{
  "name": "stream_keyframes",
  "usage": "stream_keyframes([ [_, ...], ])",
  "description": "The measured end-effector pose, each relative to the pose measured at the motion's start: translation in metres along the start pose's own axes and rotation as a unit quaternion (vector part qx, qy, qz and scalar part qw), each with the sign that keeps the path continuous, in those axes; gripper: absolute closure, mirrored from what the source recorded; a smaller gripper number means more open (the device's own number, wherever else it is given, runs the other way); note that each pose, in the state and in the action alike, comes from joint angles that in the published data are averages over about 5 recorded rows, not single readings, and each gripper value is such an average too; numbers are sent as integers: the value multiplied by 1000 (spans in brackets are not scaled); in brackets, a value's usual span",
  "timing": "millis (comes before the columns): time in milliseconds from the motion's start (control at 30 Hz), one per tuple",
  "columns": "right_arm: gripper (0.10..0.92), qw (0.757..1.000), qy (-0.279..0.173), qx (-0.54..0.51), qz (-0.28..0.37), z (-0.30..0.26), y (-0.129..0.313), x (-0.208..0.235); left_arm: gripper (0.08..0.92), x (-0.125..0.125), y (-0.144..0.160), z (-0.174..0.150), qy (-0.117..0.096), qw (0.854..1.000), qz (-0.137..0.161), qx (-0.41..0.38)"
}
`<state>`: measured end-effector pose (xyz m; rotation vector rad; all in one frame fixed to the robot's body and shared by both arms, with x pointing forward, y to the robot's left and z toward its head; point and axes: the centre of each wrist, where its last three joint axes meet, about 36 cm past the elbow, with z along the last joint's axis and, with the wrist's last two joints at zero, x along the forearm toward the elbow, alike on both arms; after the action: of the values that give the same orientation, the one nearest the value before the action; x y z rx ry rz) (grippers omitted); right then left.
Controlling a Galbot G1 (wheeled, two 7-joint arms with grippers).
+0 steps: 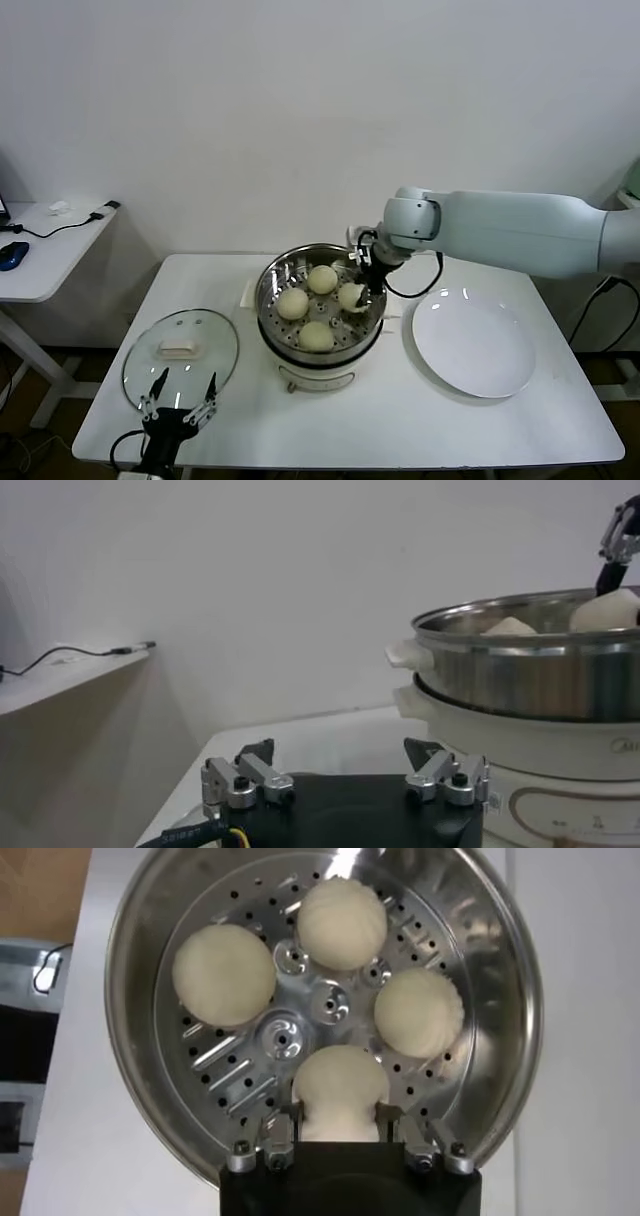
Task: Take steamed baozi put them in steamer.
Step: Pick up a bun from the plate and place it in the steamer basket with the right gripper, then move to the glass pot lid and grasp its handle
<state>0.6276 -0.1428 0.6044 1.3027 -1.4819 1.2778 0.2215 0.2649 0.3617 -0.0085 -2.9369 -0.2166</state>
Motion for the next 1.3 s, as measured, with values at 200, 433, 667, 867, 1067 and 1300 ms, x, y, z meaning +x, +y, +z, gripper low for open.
stream_keyframes([
  [200, 460, 1000, 3, 0, -3, 1, 3, -11, 177, -2, 1, 1, 0, 1000, 1, -1],
  [433, 273, 1000, -4, 2, -1, 4, 3, -14, 177, -2, 1, 1, 0, 1000, 1, -1],
  [667, 201, 999, -49, -1, -7, 8, -7, 12, 177, -1, 4, -2, 1, 1000, 0, -2],
  [867, 200, 992, -122, -38, 17, 28, -22, 52, 177, 1, 8, -5, 3, 1000, -7, 0],
  [1067, 200, 960, -235, -92, 122, 64, -24, 79, 177, -2, 15, -12, -5, 1000, -22, 7],
  [1300, 200, 889, -330, -186, 257, 141, 5, 73, 177, -6, 24, -19, -13, 999, -30, 2],
])
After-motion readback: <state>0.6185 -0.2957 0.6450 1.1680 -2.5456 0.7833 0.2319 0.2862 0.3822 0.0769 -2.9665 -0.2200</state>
